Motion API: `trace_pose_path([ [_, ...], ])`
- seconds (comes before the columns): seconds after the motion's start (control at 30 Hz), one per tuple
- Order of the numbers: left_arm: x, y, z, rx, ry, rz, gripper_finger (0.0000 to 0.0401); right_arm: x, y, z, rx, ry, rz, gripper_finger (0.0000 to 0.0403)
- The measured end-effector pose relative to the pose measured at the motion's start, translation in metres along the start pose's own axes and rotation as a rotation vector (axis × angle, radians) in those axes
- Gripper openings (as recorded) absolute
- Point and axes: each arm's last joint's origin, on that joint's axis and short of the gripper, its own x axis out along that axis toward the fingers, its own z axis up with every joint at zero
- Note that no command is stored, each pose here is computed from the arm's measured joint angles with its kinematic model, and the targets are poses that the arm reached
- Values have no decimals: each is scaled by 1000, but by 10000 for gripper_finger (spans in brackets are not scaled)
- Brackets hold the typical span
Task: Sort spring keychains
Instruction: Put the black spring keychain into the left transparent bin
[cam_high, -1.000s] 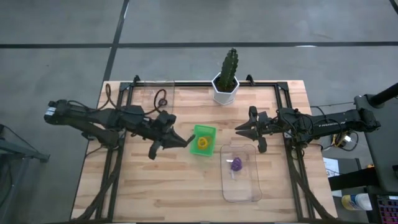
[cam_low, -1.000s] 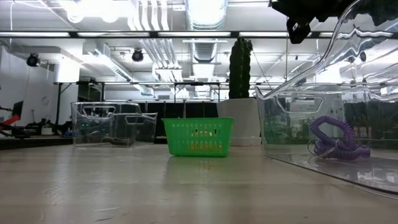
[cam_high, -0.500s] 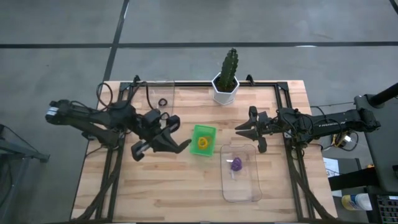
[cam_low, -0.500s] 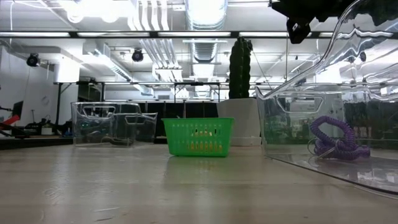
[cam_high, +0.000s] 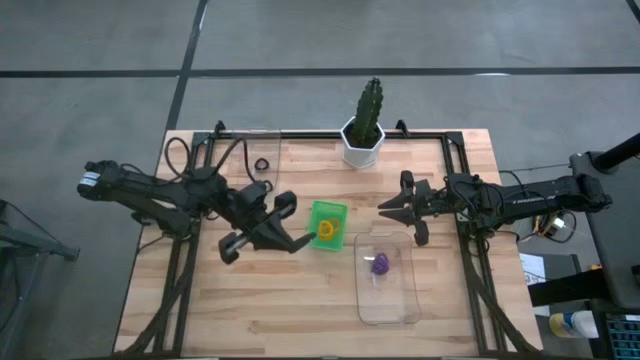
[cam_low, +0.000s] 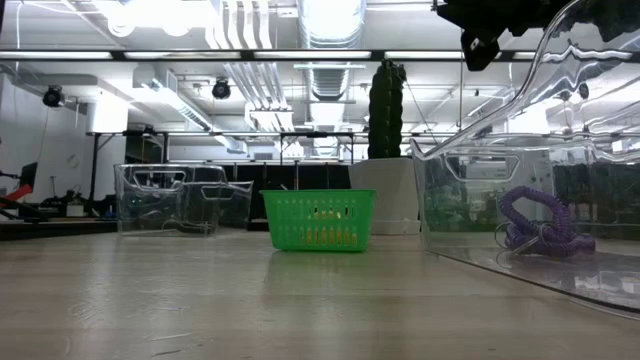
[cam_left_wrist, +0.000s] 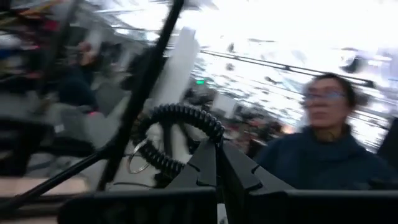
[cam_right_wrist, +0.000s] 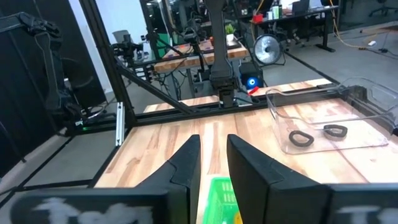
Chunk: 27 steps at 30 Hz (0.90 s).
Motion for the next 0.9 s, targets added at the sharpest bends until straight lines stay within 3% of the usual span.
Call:
trace_pose_path([
  [0.1, -5, 7, -5, -29, 34, 161, 0, 0, 0, 0, -13, 0, 0, 80],
  [0.3, -28, 26, -25, -44, 176, 722, 0, 0, 0, 0, -16, 0, 1, 79],
  [0.5, -53, 42, -44, -68, 305, 1151, 0, 0, 0, 0, -16, -3, 2, 69],
  [0.67, -70, 54, -52, -25, 371, 1407, 0, 0, 0, 1, -16, -7, 2, 71],
  [0.9, -94, 80, -52, -28, 452, 1632, 0, 0, 0, 1, -15, -7, 2, 82],
])
